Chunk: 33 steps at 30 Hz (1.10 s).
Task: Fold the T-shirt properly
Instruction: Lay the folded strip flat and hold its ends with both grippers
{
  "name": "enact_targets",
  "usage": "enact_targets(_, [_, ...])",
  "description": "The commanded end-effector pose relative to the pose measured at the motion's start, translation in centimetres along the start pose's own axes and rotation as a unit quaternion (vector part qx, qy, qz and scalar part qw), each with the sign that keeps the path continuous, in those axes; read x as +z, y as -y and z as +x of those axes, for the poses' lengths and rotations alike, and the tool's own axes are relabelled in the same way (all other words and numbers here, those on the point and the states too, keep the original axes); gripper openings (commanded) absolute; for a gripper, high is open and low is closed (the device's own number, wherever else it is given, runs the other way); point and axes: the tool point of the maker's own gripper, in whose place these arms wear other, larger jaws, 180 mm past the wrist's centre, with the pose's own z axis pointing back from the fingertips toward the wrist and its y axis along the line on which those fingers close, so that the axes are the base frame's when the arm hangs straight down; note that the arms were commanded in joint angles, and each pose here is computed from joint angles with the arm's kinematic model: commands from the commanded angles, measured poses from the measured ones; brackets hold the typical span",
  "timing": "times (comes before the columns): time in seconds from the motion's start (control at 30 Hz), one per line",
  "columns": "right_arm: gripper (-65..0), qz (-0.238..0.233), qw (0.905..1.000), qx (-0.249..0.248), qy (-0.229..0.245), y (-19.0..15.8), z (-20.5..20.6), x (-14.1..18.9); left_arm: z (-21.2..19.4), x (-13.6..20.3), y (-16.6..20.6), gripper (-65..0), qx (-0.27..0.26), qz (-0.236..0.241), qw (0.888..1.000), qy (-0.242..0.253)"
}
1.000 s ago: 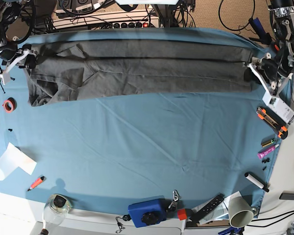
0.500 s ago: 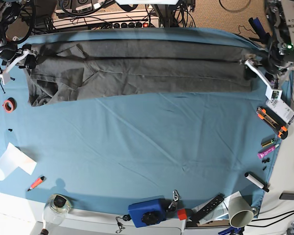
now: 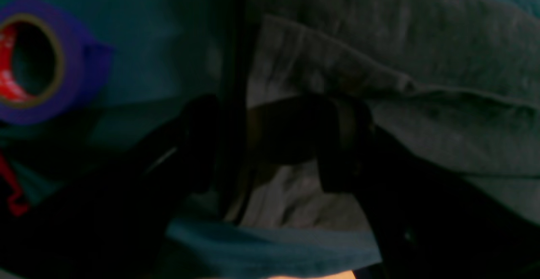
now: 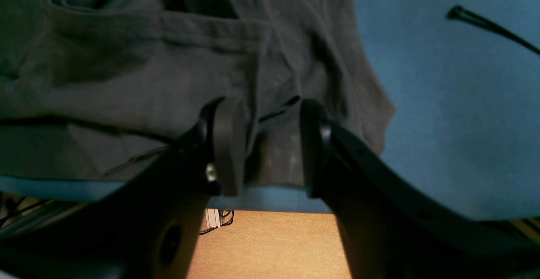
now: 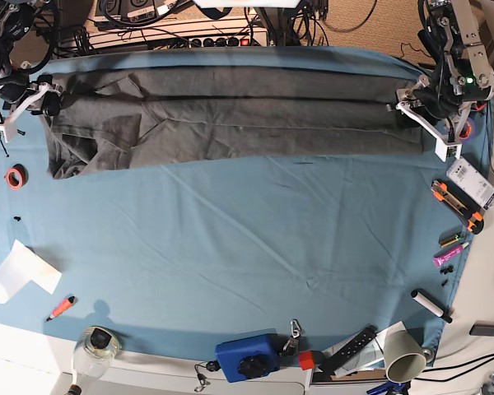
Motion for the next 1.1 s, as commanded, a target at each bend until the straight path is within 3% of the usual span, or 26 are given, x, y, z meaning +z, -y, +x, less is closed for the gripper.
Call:
enact_targets(0.0, [-43.0, -0.009, 0.9997, 0.014, 0.019, 0.4, 1.4, 0.8, 0.4, 0.0, -0.3, -30.6, 0.002, 0.001, 1.000, 0.006])
enact_targets(0.1, [-43.0, -0.009, 0.9997, 0.014, 0.019, 0.4, 1.4, 0.8, -1.1, -1.2, -0.6, -30.6, 0.023, -0.009, 1.000, -0.019])
enact_targets(0.23, [-43.0, -0.009, 0.9997, 0.014, 0.019, 0.4, 1.4, 0.8, -3.6, -2.0, 0.9, -33.5, 0.036, -0.062, 0.995, -0.069])
enact_targets(0.47, [-43.0, -0.009, 0.9997, 0.014, 0.019, 0.4, 1.4, 0.8, -5.7, -1.6, 3.8, -49.2, 0.042, -0.136, 0.984, -0.110])
enact_targets(0.63, [-43.0, -0.009, 0.9997, 0.014, 0.019, 0.4, 1.4, 0.8, -6.2, -1.1, 4.9, -51.6, 0.027, -0.174, 0.979, -0.106])
enact_targets(0.8, [-43.0, -0.009, 0.9997, 0.014, 0.019, 0.4, 1.4, 0.8, -4.8, -1.1, 5.4, -52.2, -0.028, -0.190, 0.980, -0.056])
enact_targets(0.9, [-43.0, -0.009, 0.9997, 0.014, 0.019, 0.4, 1.4, 0.8, -4.4, -1.1, 5.5, -65.0, -0.021, -0.193, 0.980, -0.051])
enact_targets(1.07, [-43.0, -0.008, 0.9997, 0.014, 0.020, 0.4, 1.4, 0.8, -2.9, -1.3, 5.3, -65.0, -0.022, -0.177, 0.983, -0.042])
